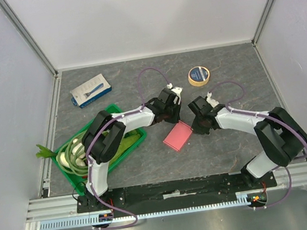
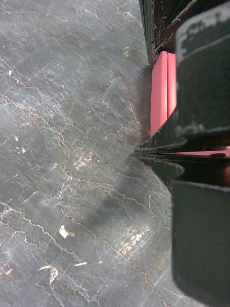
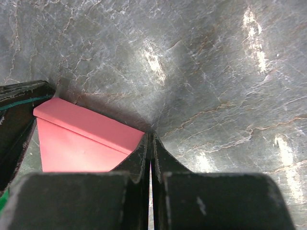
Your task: Fold the paper box
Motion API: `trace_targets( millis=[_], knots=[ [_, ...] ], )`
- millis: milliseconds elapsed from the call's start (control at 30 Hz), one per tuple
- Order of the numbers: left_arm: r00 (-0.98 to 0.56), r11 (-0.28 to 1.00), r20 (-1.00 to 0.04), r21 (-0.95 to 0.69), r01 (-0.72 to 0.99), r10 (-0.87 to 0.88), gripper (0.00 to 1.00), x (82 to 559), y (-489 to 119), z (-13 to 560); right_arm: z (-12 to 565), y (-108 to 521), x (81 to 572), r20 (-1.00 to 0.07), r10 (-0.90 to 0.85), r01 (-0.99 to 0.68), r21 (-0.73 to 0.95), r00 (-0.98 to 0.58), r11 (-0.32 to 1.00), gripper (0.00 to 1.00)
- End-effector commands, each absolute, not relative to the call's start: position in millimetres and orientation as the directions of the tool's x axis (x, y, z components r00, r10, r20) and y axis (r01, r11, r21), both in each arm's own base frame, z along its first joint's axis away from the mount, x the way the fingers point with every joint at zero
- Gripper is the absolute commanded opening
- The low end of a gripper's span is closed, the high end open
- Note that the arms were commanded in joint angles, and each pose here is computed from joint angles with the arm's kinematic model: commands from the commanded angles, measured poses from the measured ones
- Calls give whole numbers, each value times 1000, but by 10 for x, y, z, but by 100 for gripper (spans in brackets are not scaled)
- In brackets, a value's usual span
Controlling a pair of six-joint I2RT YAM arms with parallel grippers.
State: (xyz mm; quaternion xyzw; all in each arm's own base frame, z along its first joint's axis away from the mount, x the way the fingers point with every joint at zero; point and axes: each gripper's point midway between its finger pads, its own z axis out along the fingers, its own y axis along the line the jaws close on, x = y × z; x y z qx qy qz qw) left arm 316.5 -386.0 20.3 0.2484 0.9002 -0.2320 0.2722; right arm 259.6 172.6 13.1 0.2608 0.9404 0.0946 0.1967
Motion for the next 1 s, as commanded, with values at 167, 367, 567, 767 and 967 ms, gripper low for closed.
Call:
trace_targets(
  millis=[167,367,567,767,967],
  knots=[
    [-738,782,-569,-246,573,362,23,3050,-3843,463,80,1417,2597,-489,352,313,162,-798,936,13],
    [-708,844,-678,-250,475,198,37,3636,-3353,1297,378,1318,2458,-553,160,112,120,-817,986,44],
    [-642,893,-764,-243,379,65,39,3422,-2823,1944,870,1466,2511,-625,85,-22,162,-776,986,78],
    [-595,824,-795,-412,389,-116,39,2759,-2477,2340,922,1961,2516,-542,270,115,302,-796,946,98],
    [-579,712,-801,-495,497,-153,38,2200,-2338,2652,720,2083,2475,-455,407,318,261,-792,911,98]
  ],
)
